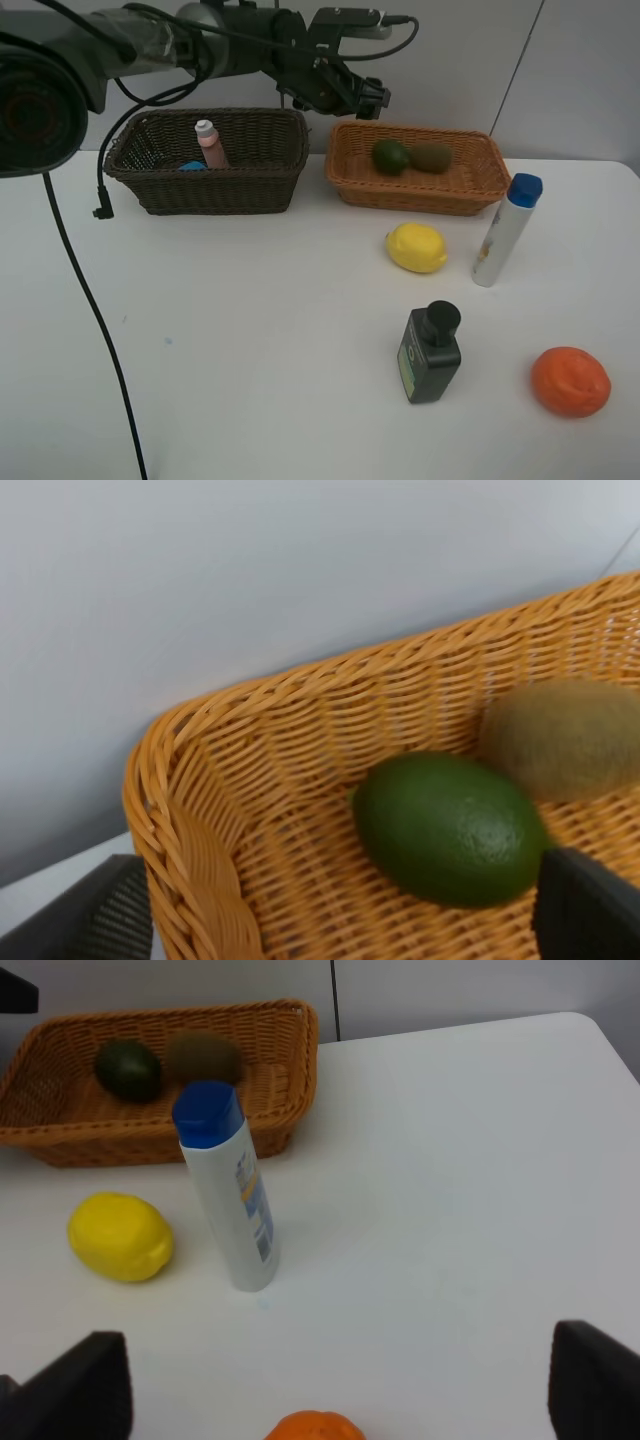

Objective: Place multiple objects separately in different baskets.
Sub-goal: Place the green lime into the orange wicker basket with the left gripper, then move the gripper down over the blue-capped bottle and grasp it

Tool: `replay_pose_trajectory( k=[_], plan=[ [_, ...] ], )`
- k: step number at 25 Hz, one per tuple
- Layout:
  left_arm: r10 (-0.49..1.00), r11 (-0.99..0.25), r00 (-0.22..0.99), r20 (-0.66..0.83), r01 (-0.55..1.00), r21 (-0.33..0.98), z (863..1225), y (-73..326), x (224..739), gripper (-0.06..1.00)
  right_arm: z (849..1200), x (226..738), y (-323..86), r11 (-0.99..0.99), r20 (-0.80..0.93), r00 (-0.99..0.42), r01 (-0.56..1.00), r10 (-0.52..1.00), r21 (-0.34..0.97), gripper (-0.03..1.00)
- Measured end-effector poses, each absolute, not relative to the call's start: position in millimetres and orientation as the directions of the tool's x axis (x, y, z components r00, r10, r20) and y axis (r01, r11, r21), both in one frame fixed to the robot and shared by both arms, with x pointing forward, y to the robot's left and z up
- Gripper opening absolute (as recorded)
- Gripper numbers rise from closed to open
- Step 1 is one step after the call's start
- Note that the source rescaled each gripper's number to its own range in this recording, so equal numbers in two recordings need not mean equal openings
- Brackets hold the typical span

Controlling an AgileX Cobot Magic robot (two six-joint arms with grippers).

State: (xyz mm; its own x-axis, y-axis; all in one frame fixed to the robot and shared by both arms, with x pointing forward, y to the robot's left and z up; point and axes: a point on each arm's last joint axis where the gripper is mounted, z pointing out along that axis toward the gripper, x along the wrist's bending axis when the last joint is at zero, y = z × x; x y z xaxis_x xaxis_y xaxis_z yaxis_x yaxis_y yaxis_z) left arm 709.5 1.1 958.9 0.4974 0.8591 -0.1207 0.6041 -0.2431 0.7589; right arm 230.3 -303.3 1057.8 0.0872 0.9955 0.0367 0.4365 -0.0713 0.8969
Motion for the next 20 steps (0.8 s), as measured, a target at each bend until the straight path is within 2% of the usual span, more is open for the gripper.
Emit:
replay_pose_trajectory(
  k=[5, 8, 12, 16, 20],
  plan=[
    [0.848, -0.303, 0.515, -0.123, 0.662, 0.686, 1014.9, 6.5, 696.1, 1.00, 1057.8, 230.3, -303.3, -0.071, 0.037, 0.087, 0.437, 0.996, 0.897, 0.98],
    [0.843, -0.380, 0.527, -0.109, 0.726, 0.573, 1047.5, 16.4, 678.8, 1.00, 1057.8, 230.3, -303.3, -0.071, 0.037, 0.087, 0.437, 0.996, 0.897, 0.98],
    [0.848, -0.463, 0.529, -0.029, 0.767, 0.443, 1060.7, 30.9, 666.5, 1.00, 1057.8, 230.3, -303.3, -0.071, 0.037, 0.087, 0.437, 0.996, 0.897, 0.98],
    [0.859, -0.466, 0.512, 0.003, 0.780, 0.418, 1063.8, 39.9, 663.3, 1.00, 1057.8, 230.3, -303.3, -0.071, 0.037, 0.087, 0.437, 0.996, 0.897, 0.98],
    [0.892, -0.416, 0.452, -0.007, 0.827, 0.379, 1073.2, 68.8, 655.3, 1.00, 1057.8, 230.3, -303.3, -0.071, 0.037, 0.087, 0.437, 0.996, 0.897, 0.98]
  ],
)
